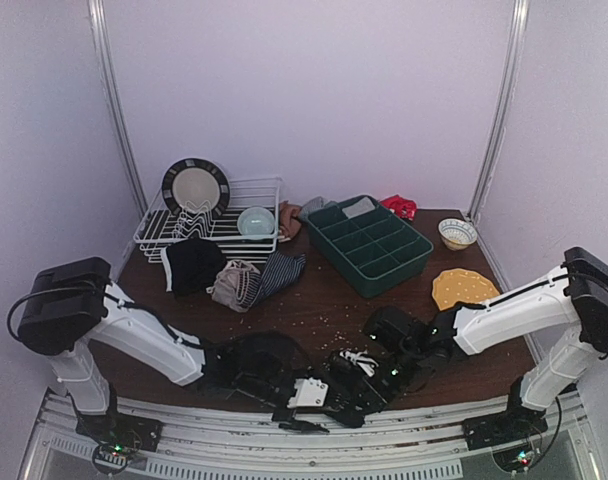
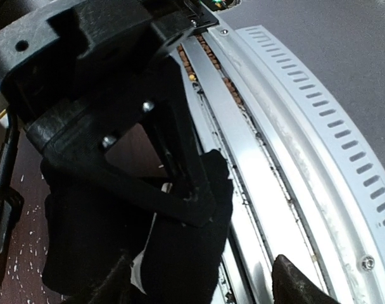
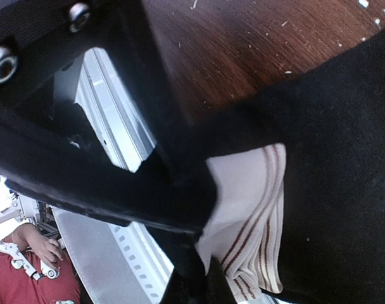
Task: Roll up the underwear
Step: Roll the underwear at the center of the board.
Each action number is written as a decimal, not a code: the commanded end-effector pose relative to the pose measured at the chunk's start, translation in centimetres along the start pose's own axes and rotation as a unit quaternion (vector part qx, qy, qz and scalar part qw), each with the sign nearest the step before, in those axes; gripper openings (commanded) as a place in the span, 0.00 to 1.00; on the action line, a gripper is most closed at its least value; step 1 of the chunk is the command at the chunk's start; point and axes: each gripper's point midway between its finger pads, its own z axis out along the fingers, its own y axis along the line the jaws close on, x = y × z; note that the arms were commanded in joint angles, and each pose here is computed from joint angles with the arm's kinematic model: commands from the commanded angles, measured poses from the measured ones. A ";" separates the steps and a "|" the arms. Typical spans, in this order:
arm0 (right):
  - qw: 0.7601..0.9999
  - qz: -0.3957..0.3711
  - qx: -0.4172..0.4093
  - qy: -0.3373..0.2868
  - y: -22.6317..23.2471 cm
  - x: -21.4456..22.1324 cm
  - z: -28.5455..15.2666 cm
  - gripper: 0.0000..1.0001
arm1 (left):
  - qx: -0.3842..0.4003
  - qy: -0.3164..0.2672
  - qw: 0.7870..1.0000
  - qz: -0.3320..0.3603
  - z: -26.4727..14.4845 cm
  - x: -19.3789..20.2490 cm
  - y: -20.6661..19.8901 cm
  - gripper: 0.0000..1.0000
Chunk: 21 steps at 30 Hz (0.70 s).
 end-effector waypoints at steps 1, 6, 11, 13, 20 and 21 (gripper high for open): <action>1.000 0.012 0.001 0.011 -0.6 0.5 0.3 0.00 | -0.027 -0.008 0.999 0.019 1.0 -0.8 1.5 0.71; 1.000 0.011 0.005 0.010 -0.8 0.5 0.2 0.00 | -0.016 0.006 1.000 0.011 1.5 0.0 1.3 0.46; 1.000 0.010 0.010 0.003 -0.8 0.4 0.1 0.00 | -0.018 0.012 1.000 -0.004 1.6 0.7 1.3 0.22; 1.000 0.011 0.010 -0.001 -0.8 0.3 0.0 0.00 | -0.017 0.015 1.000 -0.008 1.7 0.9 1.3 0.14; 0.998 -0.005 0.027 -0.064 -0.1 -1.2 -2.1 0.39 | 0.006 0.018 0.998 -0.063 1.5 1.7 1.7 0.00; 0.996 -0.009 0.036 -0.079 -0.1 -1.5 -2.7 0.41 | 0.010 0.019 0.996 -0.086 1.3 1.8 2.0 0.00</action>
